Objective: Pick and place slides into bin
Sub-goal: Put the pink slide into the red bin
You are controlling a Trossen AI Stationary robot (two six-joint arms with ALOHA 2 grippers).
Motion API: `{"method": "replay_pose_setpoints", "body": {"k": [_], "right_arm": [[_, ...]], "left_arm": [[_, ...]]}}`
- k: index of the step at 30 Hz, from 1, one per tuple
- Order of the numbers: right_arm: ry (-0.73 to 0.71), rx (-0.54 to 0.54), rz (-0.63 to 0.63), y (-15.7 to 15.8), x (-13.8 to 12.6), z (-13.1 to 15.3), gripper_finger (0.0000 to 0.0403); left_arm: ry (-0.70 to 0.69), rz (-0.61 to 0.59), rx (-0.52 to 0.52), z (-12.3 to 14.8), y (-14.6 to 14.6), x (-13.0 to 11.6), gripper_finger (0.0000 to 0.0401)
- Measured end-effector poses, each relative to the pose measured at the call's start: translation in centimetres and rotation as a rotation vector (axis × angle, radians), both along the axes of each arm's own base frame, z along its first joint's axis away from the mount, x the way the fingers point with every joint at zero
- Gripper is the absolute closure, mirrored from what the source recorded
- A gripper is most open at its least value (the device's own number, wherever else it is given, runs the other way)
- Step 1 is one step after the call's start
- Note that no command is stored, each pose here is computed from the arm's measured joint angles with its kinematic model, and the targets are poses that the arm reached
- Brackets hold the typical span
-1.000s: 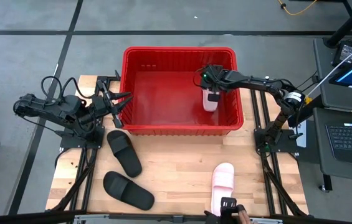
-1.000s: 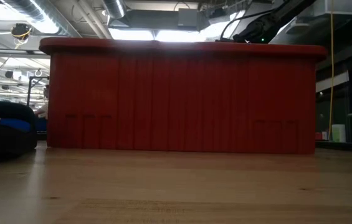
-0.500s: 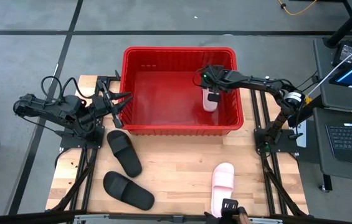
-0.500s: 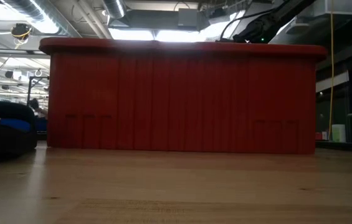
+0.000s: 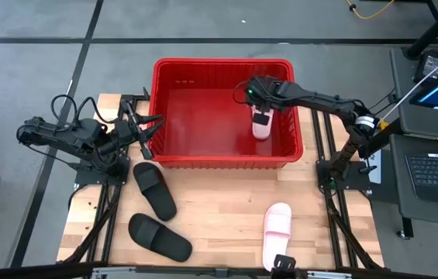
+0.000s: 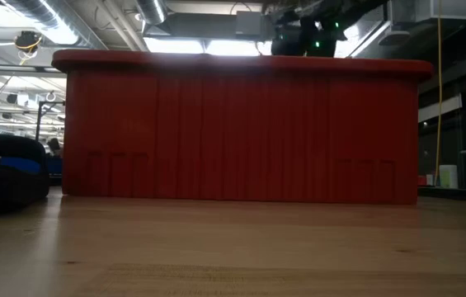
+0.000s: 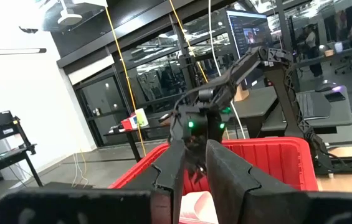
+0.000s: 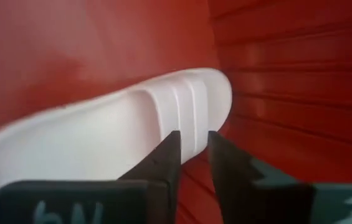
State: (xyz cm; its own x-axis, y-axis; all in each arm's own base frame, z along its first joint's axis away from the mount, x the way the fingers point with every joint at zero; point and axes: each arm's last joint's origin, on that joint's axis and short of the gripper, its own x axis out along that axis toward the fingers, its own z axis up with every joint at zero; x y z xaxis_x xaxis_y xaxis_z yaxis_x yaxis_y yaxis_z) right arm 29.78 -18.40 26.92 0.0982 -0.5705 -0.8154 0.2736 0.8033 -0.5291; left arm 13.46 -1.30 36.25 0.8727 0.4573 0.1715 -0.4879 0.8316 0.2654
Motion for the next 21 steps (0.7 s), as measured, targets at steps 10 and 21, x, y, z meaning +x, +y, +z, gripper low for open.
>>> {"method": "replay_pose_setpoints", "body": {"k": [10, 21], "right_arm": [[-0.107, 0.000, 0.000, 3.0, 1.4, 6.9, 0.0393], [-0.297, 0.024, 0.052, 9.9, 1.5, 14.7, 0.0399]], "left_arm": [[0.008, 0.000, 0.005, -0.1, 0.0, 0.0, 0.0338], [0.065, -0.205, 0.064, -0.6, -0.6, 0.3, 0.0358]]}}
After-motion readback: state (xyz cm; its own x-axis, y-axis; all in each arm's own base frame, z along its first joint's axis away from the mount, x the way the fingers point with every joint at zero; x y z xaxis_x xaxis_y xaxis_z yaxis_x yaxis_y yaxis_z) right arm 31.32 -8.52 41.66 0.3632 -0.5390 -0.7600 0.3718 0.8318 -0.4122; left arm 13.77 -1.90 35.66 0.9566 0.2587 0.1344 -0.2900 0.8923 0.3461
